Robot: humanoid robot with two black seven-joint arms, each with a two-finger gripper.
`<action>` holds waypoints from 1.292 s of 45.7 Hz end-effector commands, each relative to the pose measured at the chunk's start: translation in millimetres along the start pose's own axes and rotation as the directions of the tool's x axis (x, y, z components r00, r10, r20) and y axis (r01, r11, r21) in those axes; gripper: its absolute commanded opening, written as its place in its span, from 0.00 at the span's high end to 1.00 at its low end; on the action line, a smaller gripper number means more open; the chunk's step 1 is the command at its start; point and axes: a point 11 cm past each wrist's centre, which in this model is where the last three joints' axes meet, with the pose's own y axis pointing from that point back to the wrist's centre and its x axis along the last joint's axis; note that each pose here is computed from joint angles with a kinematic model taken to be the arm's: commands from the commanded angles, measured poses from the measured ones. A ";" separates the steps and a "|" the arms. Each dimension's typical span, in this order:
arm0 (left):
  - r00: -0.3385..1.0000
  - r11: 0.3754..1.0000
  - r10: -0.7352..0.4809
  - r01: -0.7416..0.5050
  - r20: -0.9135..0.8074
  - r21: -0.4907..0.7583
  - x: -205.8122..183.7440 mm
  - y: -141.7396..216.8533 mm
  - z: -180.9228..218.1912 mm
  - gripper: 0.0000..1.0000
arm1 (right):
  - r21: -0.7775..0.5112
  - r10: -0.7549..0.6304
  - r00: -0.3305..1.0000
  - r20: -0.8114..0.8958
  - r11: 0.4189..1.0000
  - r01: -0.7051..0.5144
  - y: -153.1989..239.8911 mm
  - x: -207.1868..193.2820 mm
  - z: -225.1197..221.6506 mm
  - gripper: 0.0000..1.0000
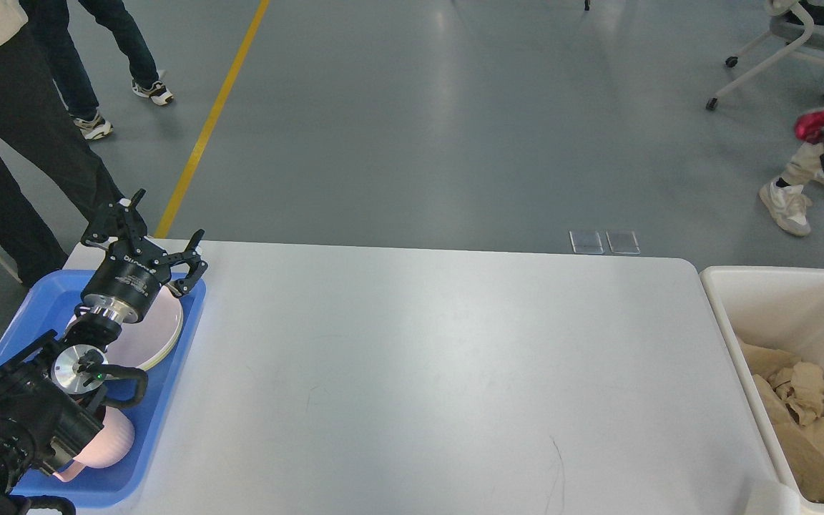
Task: Tidy desktop
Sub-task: 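Carry the red can over the white bin and drop it in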
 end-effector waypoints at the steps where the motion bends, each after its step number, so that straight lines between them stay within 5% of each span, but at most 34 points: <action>1: 1.000 1.000 0.002 -0.002 0.000 0.000 0.5 0.2 0.0 0.00 | -0.082 0.012 1.000 0.001 0.997 -0.011 2.8 -4.8 26.6 1.00; 17: 1.000 1.000 -0.001 0.001 -0.001 0.000 -0.4 -0.2 -0.2 0.00 | -0.484 0.024 0.996 0.089 0.875 0.022 -124.3 -143.2 197.9 1.00; 25: 1.000 1.000 -0.001 0.001 -0.001 0.000 -0.4 -0.2 -0.2 0.00 | -0.421 0.069 0.986 0.154 0.907 0.003 -226.8 -227.2 161.5 1.00; 35: 1.000 1.000 -0.003 0.003 -0.001 0.000 -0.5 -0.2 -0.2 0.00 | -0.429 0.187 0.962 0.197 0.899 -0.087 -305.9 -276.7 118.1 1.00; 38: 1.000 1.000 -0.003 0.003 -0.001 0.000 -0.6 -0.2 -0.2 0.00 | -0.424 0.213 0.949 0.232 0.900 -0.099 -312.4 -277.5 110.4 0.76; 39: 1.000 1.000 -0.003 0.003 0.000 0.001 -0.6 -0.2 -0.4 0.00 | -0.419 0.215 0.946 0.242 0.903 -0.098 -313.7 -277.6 107.9 0.58; 41: 1.000 1.000 -0.001 0.001 -0.001 0.000 -0.4 -0.2 -0.2 0.00 | -0.411 0.215 0.945 0.249 0.906 -0.098 -315.8 -277.2 104.0 0.00; 59: 1.000 1.000 -0.001 0.001 -0.001 0.000 -0.4 -0.2 -0.2 0.00 | -0.381 0.199 0.945 0.259 0.920 -0.090 -321.1 -275.1 91.8 0.00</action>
